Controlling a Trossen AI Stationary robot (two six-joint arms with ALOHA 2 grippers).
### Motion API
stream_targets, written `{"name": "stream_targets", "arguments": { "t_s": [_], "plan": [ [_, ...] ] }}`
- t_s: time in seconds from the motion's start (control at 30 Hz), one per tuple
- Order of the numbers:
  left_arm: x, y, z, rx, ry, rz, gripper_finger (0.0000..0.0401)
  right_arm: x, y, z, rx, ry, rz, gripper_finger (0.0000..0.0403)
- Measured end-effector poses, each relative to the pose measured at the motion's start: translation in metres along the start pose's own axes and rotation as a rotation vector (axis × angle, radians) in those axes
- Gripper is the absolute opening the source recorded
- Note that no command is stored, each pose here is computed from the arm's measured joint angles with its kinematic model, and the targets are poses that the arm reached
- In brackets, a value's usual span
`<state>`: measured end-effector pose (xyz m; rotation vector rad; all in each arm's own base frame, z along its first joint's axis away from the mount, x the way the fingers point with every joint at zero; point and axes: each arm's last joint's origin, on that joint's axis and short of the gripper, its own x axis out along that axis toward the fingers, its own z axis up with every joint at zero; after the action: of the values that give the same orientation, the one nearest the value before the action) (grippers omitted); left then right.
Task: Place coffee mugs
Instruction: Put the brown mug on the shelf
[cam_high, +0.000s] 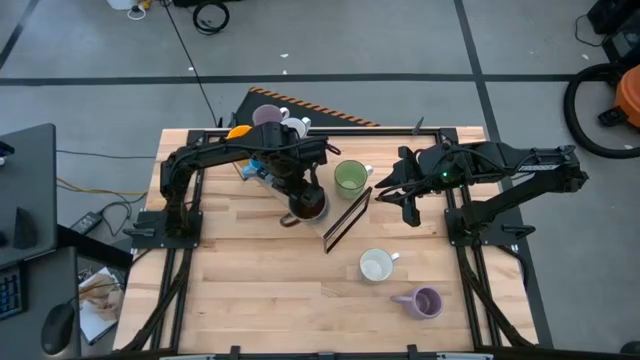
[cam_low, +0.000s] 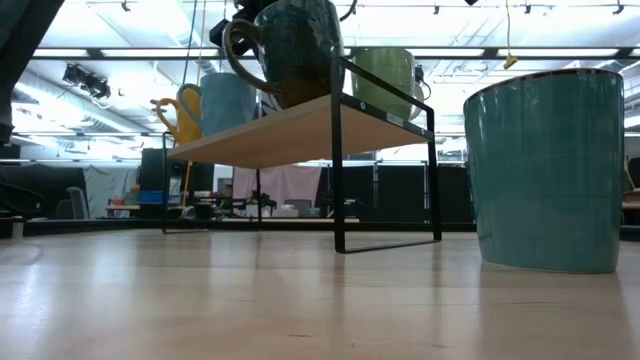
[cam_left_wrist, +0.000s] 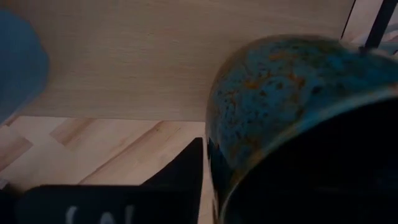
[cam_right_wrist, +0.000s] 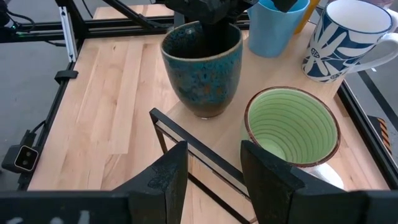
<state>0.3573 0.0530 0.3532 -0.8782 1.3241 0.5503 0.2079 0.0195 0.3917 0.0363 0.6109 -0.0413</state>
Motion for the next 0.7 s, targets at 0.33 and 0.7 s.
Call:
{"name": "stream_targets", "arguments": {
  "t_s": [0.33, 0.7],
  "plan": [
    [0.0, 0.001, 0.0, -0.012, 0.004, 0.004, 0.0163, 0.0, 0.0, 0.0, 0.003, 0.001, 0.005, 0.0154],
    [-0.013, 0.0, -0.001, 0.023, -0.051, 0.001, 0.0167, 0.0, 0.0, 0.0, 0.003, 0.001, 0.008, 0.0154]
  ]
}}
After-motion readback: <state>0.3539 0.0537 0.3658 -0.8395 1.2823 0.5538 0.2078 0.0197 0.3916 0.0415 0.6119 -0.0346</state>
